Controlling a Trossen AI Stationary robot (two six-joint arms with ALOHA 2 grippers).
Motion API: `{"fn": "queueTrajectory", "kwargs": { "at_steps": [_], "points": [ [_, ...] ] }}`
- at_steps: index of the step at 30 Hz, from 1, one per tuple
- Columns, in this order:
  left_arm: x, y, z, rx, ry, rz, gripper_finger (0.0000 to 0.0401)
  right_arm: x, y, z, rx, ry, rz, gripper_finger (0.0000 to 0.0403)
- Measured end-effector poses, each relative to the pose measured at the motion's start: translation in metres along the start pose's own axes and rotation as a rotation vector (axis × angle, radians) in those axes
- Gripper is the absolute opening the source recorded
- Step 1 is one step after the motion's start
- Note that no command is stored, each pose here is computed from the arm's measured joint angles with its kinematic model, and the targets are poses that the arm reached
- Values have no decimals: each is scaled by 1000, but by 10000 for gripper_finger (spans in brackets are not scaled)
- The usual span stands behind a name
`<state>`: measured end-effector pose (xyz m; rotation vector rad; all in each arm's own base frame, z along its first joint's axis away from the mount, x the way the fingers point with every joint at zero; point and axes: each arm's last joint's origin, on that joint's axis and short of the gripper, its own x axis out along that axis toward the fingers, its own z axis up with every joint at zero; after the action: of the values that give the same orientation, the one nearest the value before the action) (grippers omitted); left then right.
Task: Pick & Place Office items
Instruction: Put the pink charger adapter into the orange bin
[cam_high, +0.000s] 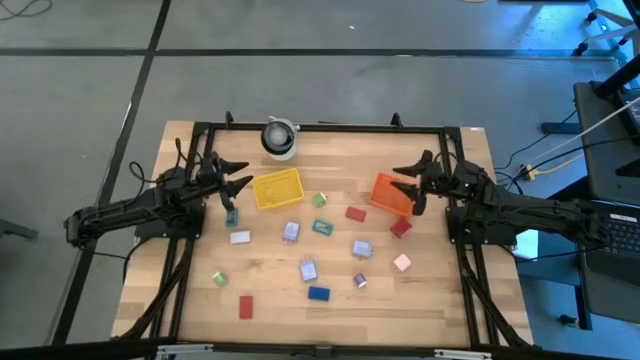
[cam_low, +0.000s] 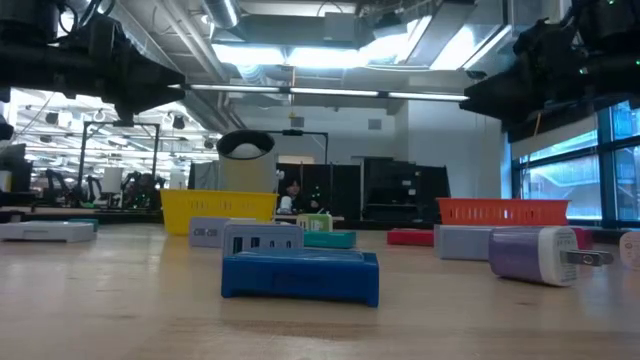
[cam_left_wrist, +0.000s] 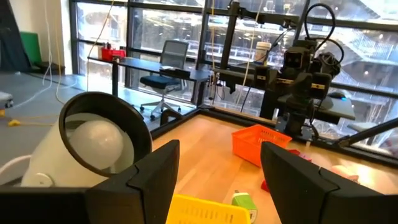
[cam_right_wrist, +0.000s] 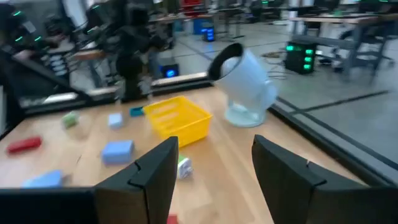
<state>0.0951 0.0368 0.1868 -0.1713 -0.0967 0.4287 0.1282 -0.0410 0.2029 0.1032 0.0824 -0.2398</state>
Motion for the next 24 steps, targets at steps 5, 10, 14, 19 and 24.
{"fn": "queueTrajectory", "kwargs": {
  "at_steps": [5,10,14,19,24],
  "points": [
    [0,0,-4,-54,43,-1,222,-5,1,33,67,145,-118,206],
    [1,2,-7,-51,76,28,222,-7,10,73,150,204,-213,206],
    [2,1,-6,-50,87,29,222,-4,14,81,303,346,-298,206],
    [3,-3,11,-47,67,-16,222,4,26,82,339,548,-285,206],
    [5,-7,22,-16,66,-76,222,17,47,88,211,628,-119,206]
  ]
}}
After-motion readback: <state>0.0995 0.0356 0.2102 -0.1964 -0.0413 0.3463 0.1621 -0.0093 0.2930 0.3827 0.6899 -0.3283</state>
